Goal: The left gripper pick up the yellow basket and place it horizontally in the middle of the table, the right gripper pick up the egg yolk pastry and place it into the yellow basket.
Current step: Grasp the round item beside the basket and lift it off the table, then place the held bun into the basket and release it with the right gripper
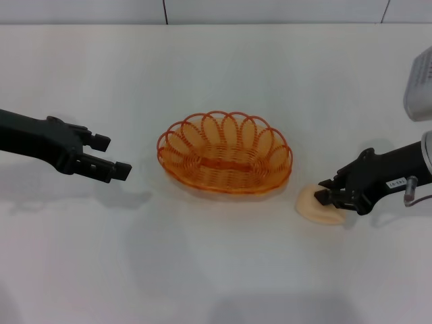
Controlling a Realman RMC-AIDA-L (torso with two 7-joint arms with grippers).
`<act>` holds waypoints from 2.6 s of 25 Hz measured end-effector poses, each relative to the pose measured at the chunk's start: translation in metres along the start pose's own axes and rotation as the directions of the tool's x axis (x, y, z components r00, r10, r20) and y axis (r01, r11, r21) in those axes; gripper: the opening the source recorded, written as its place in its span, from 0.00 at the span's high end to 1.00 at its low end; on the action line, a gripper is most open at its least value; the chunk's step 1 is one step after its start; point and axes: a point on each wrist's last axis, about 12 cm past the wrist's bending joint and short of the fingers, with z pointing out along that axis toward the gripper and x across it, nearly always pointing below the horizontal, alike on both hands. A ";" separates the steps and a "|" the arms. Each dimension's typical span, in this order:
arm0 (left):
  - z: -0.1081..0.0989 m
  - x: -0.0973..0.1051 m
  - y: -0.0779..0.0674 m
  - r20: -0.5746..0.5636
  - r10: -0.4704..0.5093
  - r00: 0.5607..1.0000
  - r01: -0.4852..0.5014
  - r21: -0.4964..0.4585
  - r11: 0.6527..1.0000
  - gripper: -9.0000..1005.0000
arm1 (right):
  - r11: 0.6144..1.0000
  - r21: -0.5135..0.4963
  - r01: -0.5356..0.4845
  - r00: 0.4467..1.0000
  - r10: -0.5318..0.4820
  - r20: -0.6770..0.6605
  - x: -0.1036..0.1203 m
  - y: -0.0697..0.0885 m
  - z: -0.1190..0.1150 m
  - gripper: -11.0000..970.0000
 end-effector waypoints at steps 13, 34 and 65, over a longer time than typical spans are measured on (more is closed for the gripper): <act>-0.001 0.003 0.001 0.002 -0.001 1.000 0.001 -0.009 1.000 0.11 | 0.996 0.059 0.068 0.995 -0.072 0.067 -0.034 0.006 -0.022 0.89; 0.004 0.001 -0.001 0.009 0.020 1.000 -0.021 0.005 1.000 0.11 | 0.970 0.031 0.240 0.965 -0.242 0.102 -0.113 0.016 0.021 0.95; 0.005 0.001 -0.002 0.011 0.019 1.000 -0.019 0.007 1.000 0.11 | 0.964 0.046 0.263 0.955 -0.267 0.132 -0.117 0.021 0.033 0.66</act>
